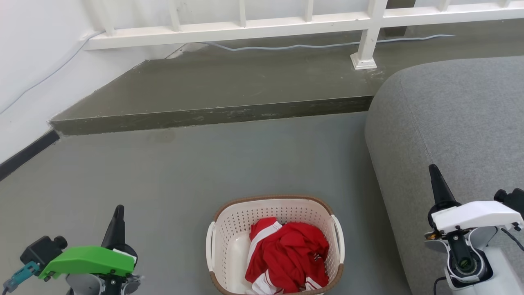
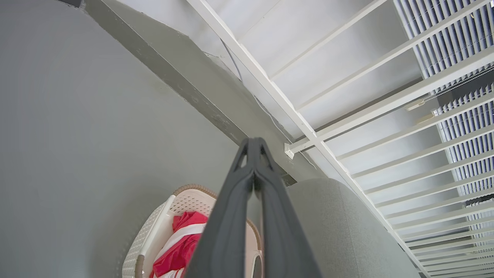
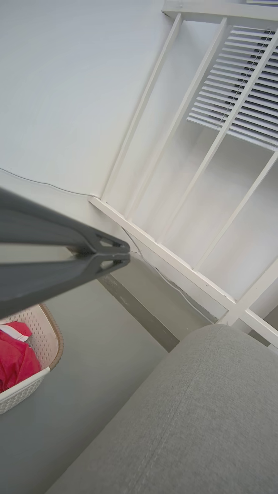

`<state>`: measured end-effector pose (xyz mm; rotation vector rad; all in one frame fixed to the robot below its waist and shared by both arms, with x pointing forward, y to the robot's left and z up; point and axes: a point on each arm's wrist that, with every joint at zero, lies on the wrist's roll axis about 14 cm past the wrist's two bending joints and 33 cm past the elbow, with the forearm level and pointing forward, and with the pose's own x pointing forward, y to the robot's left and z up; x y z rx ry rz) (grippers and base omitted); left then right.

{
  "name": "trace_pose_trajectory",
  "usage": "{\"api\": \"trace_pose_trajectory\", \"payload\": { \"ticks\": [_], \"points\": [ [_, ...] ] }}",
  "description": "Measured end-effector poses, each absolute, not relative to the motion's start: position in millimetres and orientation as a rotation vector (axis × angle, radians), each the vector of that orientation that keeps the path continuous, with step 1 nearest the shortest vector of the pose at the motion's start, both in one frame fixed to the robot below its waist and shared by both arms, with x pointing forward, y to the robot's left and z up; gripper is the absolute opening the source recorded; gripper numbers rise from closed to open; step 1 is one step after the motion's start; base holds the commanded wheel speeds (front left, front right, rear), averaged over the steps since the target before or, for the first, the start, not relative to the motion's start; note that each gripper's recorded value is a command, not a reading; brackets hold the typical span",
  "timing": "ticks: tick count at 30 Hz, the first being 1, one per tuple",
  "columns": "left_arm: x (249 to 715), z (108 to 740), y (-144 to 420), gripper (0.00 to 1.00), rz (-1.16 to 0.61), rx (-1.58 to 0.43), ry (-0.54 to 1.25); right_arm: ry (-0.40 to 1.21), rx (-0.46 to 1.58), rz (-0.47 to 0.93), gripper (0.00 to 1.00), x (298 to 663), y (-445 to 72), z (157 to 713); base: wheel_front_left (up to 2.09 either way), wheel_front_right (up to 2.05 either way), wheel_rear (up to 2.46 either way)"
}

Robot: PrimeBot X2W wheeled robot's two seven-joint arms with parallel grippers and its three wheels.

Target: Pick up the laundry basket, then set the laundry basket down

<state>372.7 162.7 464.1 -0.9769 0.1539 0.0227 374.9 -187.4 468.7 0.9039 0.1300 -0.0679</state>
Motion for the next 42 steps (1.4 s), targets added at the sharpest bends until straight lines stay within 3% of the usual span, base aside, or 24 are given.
{"api": "trace_pose_trajectory", "payload": {
  "ticks": [42],
  "points": [
    [374.5, 473.9, 184.7, 0.00, 0.055, -1.497, 0.115, 0.069, 1.499, -0.099, 0.00, 376.3, -203.7, 476.3, 0.00, 0.00, 0.00]
  ]
}}
